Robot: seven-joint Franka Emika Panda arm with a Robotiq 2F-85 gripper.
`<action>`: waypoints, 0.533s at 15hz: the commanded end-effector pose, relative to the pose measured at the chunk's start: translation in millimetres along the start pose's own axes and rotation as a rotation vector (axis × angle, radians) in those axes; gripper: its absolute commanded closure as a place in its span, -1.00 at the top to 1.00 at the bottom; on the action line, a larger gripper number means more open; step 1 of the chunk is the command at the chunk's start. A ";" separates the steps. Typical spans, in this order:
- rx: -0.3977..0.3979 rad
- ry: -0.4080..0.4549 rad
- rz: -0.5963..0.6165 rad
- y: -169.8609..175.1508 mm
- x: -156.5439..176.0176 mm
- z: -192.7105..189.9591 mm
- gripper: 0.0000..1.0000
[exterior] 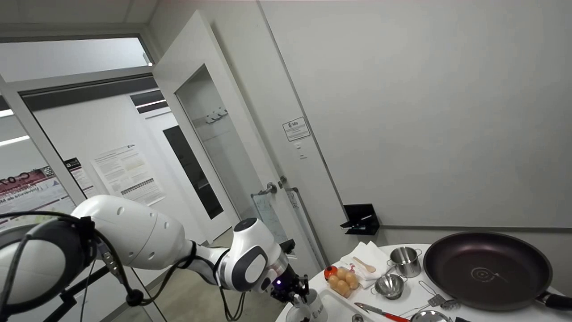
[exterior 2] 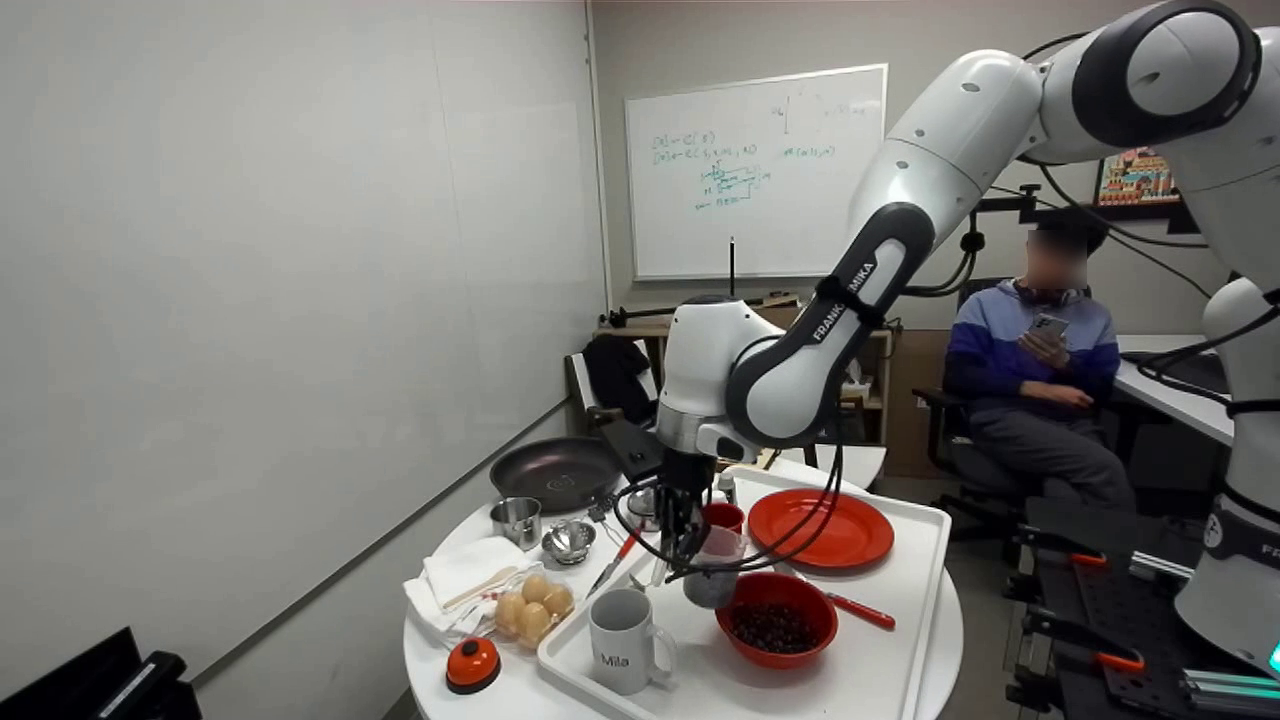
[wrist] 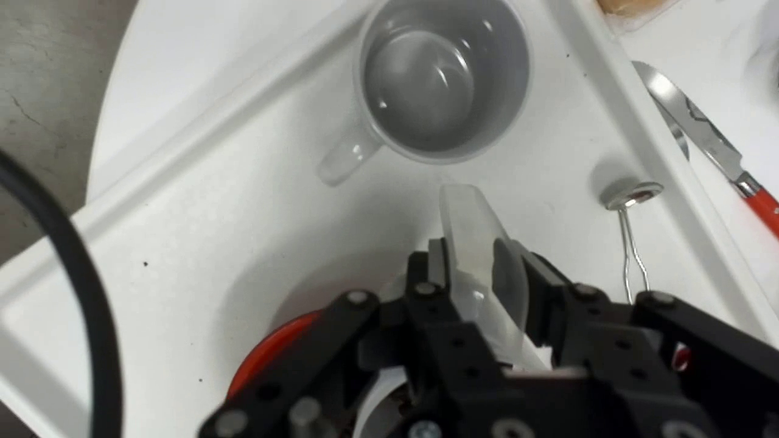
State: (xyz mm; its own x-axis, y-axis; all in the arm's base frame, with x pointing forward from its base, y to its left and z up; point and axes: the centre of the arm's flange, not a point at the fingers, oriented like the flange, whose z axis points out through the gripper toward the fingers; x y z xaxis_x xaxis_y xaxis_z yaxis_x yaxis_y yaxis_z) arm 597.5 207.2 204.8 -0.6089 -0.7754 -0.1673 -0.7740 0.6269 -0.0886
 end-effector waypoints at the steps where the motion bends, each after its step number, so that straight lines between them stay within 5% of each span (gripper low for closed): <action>1: -0.045 -0.139 0.017 8.7 16.4 -10.7 -0.82; 8: -0.138 -0.324 0.113 -5.3 46.7 -9.9 -0.82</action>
State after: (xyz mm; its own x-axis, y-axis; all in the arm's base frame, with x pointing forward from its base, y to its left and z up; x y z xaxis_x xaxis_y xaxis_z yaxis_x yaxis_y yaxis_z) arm 584.9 193.7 203.7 -0.6265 -0.6654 -0.4059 -0.7382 0.6736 0.0353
